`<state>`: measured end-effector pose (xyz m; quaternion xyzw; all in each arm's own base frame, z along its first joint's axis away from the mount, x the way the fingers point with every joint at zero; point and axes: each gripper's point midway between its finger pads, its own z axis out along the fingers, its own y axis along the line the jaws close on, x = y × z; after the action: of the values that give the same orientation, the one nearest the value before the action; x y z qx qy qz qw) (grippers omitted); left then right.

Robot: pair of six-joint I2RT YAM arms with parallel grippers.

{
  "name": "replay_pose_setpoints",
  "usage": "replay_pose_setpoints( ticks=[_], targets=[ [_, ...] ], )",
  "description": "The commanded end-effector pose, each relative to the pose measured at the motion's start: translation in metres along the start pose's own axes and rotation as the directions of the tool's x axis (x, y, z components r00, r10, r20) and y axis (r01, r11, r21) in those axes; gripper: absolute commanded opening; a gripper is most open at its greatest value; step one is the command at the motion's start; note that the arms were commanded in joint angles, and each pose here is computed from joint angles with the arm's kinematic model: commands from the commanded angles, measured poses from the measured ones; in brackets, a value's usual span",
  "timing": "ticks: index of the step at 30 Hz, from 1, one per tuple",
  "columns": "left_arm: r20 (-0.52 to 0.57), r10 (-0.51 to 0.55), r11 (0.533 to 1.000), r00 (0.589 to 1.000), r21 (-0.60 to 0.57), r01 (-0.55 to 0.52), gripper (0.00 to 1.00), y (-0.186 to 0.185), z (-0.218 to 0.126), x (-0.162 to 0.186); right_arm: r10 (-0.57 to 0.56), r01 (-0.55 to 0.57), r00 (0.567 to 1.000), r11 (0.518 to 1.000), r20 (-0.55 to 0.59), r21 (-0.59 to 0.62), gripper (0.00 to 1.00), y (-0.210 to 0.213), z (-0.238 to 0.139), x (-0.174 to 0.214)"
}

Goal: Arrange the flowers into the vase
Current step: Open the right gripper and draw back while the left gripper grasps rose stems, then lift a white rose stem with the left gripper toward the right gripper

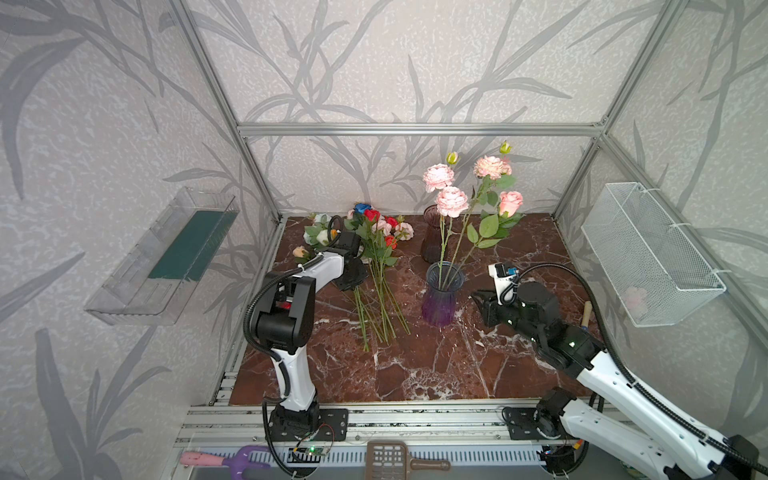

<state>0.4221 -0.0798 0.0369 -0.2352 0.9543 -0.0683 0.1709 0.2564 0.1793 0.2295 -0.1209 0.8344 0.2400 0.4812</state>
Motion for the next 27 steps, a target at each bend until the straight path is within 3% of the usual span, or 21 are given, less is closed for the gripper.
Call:
replay_pose_setpoints(
  ticks=[1,7,17,22,27],
  targets=[
    [0.033,-0.004,1.0,0.999,-0.009,0.004,0.04,-0.002,-0.007,-0.011,0.012,-0.011,0.999,1.0,0.035,-0.03,0.22,0.004,-0.003,-0.007],
    [0.053,0.013,0.999,0.999,0.035,-0.015,0.0,-0.009,-0.032,-0.014,0.02,-0.019,0.999,0.999,0.038,-0.04,0.22,0.005,-0.002,-0.007],
    [0.132,0.059,0.987,0.99,0.144,-0.078,0.04,-0.025,-0.101,-0.024,0.027,-0.025,0.999,0.998,0.041,-0.05,0.22,0.007,-0.003,-0.009],
    [0.112,0.064,0.979,0.992,0.188,-0.085,0.07,-0.029,-0.108,-0.015,0.033,-0.031,0.999,0.998,0.041,-0.052,0.22,0.008,-0.003,-0.011],
    [0.141,0.064,0.97,0.988,0.224,-0.095,0.01,-0.028,-0.116,-0.01,0.037,-0.034,0.998,0.998,0.044,-0.055,0.21,0.009,-0.006,-0.013]
  ],
)
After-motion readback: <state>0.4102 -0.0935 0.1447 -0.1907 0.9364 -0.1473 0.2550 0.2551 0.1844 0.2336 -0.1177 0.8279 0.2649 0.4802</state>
